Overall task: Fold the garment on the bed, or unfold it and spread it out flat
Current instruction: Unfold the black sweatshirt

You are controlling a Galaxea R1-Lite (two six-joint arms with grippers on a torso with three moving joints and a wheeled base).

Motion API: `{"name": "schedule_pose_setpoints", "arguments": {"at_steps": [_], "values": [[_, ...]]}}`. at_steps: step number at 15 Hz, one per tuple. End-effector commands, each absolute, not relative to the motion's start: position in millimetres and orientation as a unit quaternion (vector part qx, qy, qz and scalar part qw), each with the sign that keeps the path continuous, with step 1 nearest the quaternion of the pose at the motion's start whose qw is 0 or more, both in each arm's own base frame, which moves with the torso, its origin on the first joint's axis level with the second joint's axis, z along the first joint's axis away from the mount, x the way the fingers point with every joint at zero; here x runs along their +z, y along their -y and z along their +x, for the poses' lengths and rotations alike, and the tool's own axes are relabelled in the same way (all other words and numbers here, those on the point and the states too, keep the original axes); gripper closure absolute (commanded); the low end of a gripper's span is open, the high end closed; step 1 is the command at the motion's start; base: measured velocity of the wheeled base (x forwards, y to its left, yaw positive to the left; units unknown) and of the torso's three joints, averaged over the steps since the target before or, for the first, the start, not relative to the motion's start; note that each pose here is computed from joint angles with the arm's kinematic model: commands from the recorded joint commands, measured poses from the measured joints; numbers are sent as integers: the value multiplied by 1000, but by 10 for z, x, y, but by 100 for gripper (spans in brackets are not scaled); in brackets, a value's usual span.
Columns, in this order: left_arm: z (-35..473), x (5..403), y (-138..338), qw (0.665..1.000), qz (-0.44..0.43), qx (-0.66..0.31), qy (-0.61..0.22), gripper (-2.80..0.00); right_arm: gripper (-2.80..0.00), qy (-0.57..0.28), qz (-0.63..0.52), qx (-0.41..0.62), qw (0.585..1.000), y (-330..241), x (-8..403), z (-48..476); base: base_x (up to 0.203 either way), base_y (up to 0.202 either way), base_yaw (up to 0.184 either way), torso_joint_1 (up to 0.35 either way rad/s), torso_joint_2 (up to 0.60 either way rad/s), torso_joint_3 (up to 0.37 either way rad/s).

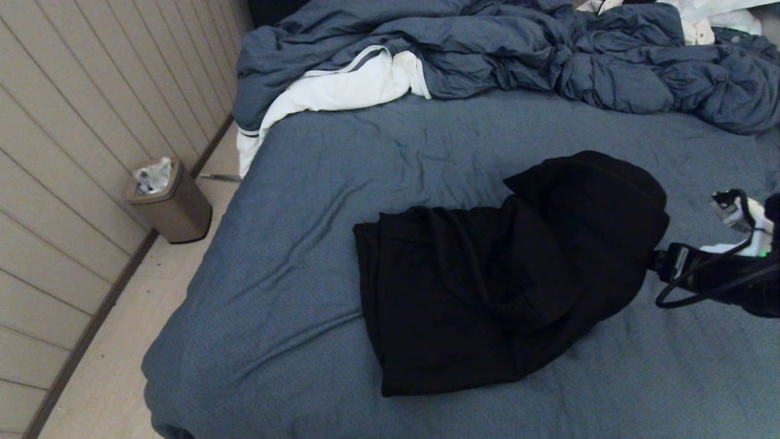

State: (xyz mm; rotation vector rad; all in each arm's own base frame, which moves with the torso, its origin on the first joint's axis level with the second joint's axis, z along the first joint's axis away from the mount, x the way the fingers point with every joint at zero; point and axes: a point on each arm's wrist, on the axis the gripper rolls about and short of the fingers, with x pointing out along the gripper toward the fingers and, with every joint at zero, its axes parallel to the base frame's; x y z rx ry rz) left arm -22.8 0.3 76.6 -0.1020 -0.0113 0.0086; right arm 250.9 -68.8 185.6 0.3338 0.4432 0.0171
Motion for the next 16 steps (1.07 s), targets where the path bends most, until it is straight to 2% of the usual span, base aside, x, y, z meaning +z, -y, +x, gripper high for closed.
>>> {"name": "schedule_pose_setpoints", "arguments": {"at_steps": [1, 3, 4, 7, 9, 12, 16], "values": [[-228, 766, -3, 999, -51, 4, 6, 0, -280, -169, 158, 17, 973, 700, 2118, 2289, 0, 0, 0, 0, 0, 0], [-228, 767, -3, 999, -51, 4, 6, 0, -280, -111, 143, 26, 983, 672, 2425, 2011, 0, 0, 0, 0, 0, 0], [-228, 766, -3, 999, -51, 4, 6, 0, 0, -83, 133, 28, 987, 625, 2590, 1843, 0, 0, 0, 0, 0, 0], [-228, 767, -3, 999, -51, 4, 6, 0, 0, -37, 114, 50, 991, 430, 3069, 1365, 0, 0, 0, 0, 0, 0], [-228, 767, -3, 999, -51, 4, 6, 0, 0, -38, 116, 78, 990, 348, 3184, 1197, 0, 0, 0, 0, 0, 0], [-228, 767, -3, 999, -51, 4, 6, 0, 0, -60, 133, 112, 983, 295, 3150, 1340, 0, 0, 0, 0, 0, 0], [-228, 766, -3, 999, -51, 4, 6, 0, 0, -131, 162, 142, 968, 145, 2964, 1867, 0, 0, 0, 0, 0, 0]]}}
